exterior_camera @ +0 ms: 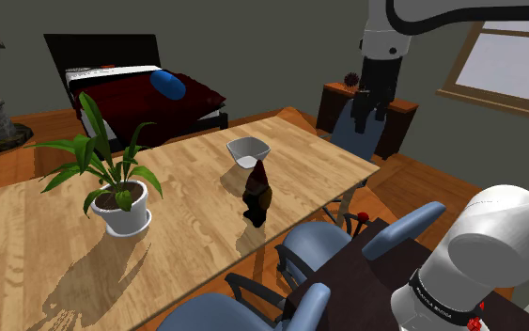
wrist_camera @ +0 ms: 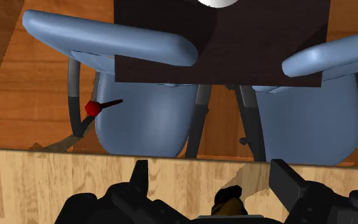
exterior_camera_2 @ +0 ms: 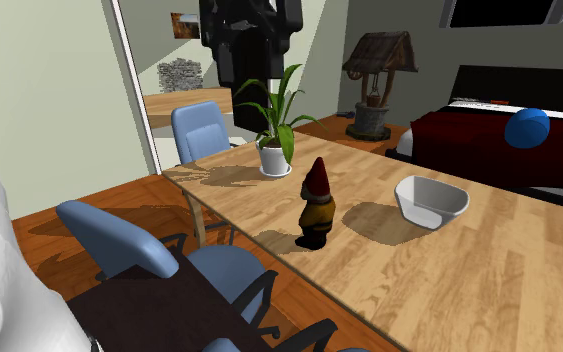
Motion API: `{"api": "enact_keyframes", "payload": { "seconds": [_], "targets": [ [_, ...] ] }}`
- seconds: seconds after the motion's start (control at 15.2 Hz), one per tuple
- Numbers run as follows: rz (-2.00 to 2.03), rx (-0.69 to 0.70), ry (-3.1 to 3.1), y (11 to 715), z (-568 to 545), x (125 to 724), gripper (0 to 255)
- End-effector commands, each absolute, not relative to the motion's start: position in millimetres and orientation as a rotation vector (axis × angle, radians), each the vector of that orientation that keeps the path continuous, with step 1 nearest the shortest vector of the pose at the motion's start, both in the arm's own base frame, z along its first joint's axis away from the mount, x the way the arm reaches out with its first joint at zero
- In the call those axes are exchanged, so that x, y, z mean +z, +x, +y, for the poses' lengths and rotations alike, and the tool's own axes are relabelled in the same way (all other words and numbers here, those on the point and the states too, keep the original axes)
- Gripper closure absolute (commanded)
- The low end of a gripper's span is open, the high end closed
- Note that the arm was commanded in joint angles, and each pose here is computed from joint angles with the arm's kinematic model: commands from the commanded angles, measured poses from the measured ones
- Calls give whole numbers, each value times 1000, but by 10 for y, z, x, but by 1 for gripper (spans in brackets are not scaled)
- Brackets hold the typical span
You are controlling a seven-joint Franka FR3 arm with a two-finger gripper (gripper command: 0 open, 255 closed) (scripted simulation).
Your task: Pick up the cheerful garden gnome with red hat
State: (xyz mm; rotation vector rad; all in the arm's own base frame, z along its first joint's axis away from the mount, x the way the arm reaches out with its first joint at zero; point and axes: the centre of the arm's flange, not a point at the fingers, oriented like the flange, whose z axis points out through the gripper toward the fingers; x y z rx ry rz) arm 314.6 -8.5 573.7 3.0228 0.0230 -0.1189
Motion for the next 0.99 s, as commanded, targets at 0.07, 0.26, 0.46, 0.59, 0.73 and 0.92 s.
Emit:
{"api": "enact_keyframes", "payload": {
  "seconds": [0.07, 0.26, 0.46, 0.59, 0.73, 0.92],
  "targets": [
    [55, -152, 3008, 3306, -55, 5698, 0],
    [149, -251, 2959, 3775, 50, 5557, 0],
    [240, -346, 2905, 4226, 178, 5379, 0],
    [300, -409, 2865, 4514, 274, 5240, 0],
    [358, -470, 2824, 4791, 378, 5085, 0],
    [443, -558, 2757, 5184, 546, 4824, 0]
  ]
}}
